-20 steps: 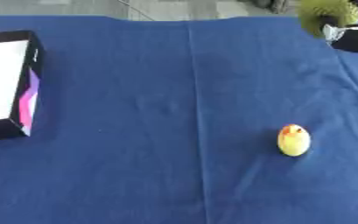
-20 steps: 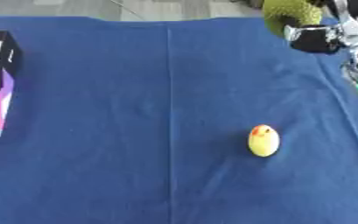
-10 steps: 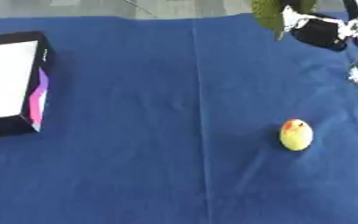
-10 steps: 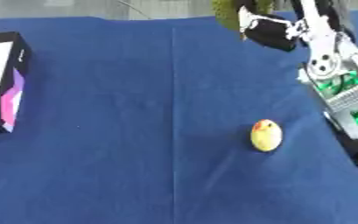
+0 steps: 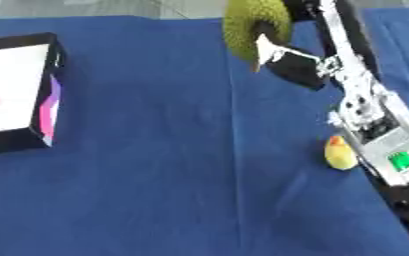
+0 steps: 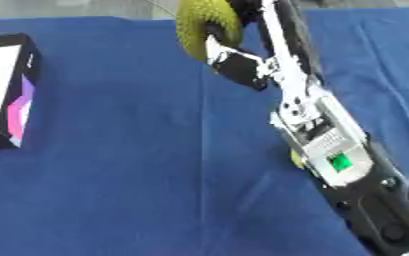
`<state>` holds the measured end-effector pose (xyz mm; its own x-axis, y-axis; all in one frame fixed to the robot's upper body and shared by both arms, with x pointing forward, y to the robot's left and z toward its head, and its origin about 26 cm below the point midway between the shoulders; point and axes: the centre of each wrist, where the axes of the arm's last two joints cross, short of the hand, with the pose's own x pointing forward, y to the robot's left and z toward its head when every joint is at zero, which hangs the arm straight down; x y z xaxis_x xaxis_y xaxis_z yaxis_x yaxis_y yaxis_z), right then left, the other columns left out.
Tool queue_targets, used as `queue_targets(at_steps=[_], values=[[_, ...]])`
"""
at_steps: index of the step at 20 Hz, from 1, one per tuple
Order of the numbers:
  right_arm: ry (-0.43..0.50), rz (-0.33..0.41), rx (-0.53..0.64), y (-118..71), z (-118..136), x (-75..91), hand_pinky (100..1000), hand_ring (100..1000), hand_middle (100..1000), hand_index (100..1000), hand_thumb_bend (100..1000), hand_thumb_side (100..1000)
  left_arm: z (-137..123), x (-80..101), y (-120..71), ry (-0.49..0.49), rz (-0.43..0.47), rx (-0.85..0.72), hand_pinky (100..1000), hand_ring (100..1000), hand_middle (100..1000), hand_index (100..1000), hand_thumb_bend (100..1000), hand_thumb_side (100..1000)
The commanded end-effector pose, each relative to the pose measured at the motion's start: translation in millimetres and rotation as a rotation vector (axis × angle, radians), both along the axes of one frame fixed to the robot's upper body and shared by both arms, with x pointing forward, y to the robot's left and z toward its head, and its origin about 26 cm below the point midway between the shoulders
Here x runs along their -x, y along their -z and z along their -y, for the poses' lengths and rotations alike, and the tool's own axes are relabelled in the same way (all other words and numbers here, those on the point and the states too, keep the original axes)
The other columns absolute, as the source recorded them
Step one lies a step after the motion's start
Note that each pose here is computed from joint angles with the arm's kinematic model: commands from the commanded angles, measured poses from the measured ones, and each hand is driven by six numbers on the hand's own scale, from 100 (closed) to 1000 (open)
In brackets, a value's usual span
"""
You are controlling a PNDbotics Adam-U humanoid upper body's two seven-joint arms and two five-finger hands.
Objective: Pick up the objects with one hand, pass them to the other hand, and then place them into the box on the other side of the table.
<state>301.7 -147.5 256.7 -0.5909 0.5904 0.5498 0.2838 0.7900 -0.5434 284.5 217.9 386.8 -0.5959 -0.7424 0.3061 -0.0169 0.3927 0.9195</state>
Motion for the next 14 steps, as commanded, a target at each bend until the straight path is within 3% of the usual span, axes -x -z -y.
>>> queue_targets(at_steps=[1, 9, 12, 14], values=[[-0.042, 0.053, -0.022, -5.4, -14.1, 8.4, 746, 556, 474, 567, 100, 100, 2.0, 5.0, -4.7, 0.003, -0.020, -0.140, 848, 834, 812, 923, 293, 562], [-0.122, 0.100, -0.007, -4.7, -39.7, 17.7, 749, 557, 472, 565, 100, 100, 10.7, 2.1, 6.2, -0.006, -0.119, -0.314, 865, 845, 822, 925, 430, 504], [-0.151, 0.116, 0.022, -2.2, -46.8, 21.1, 749, 556, 471, 564, 100, 100, 16.7, 1.3, 11.9, -0.047, -0.085, -0.351, 873, 849, 831, 948, 483, 474], [-0.170, 0.119, 0.045, 0.6, -50.8, 23.2, 751, 556, 470, 563, 100, 100, 23.5, 0.3, 18.6, -0.070, -0.057, -0.364, 881, 854, 837, 963, 567, 488]])
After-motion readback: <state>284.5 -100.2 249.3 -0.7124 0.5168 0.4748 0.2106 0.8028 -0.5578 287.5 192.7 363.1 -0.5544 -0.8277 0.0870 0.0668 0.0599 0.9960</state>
